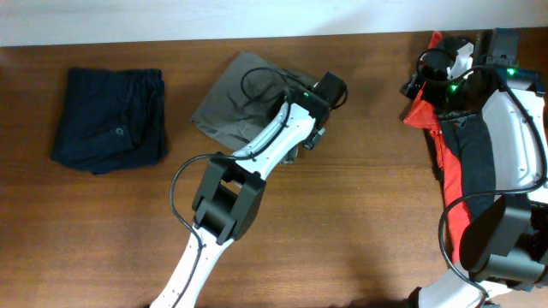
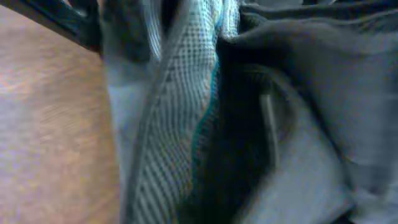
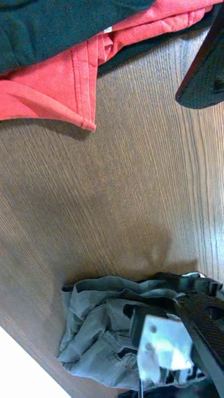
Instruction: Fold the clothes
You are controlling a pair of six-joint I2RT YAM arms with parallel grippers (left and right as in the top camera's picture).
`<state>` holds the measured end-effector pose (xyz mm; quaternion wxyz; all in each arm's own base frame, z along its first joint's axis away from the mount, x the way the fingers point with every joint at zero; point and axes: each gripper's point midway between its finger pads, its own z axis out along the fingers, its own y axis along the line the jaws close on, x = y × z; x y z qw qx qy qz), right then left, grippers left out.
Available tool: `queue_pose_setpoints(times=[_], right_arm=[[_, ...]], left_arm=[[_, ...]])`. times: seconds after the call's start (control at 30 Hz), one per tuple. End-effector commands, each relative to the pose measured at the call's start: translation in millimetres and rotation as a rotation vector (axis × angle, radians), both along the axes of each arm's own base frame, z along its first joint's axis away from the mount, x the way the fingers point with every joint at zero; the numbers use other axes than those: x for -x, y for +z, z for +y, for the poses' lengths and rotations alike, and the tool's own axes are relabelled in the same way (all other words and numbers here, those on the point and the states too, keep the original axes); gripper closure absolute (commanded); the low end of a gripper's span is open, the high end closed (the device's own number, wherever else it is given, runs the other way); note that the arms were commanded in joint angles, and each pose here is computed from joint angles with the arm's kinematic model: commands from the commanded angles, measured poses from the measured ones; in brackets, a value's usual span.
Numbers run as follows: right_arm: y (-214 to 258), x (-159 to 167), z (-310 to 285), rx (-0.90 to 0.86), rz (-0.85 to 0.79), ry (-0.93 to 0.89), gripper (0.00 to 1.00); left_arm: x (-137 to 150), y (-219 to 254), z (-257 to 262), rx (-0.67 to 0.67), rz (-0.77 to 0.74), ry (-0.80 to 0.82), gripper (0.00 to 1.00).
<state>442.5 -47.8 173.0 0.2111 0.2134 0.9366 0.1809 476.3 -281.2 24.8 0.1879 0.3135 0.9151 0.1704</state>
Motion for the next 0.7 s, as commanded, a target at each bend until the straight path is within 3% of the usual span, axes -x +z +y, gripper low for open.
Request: queue_pose_setpoints(times=[0.0,0.1,0.33,0.47,0.53,0.67], right_arm=[[0.8,0.1,-2.7,0.014,-0.003,0.010,0.01],[0.6,0.2,-3.2,0.017,-0.002,0.008,0.01],[0.6,0.3,-3.2,0.017,-0.002,0.008,0.01],[0.5,0.5,-3.1,0.017,-0.001,0.008,0.01],[0.5,0.4,-3.1,0.017,-0.001,0.008,0.01],[0.5,0.4,-3.1,0.017,-0.001,0.008,0.01]], left_arm=[[-1.4,-25.4,20.2,-0.159,-0.011,0.005,0.01],[-1.1,-27.2,20.1,-0.157,-0.007,0.006,0.01],[-1.6,-30.4,27.8,-0.168,0.008,0.016,0.11],[-2.3,-42.2,35.1,-0.183,0.026,0.026,0.11],[-1.3,-50.2,37.6,-0.192,0.039,0.027,0.24],[-3.4,-52.5,37.1,-0.188,0.033,0.029,0.84]])
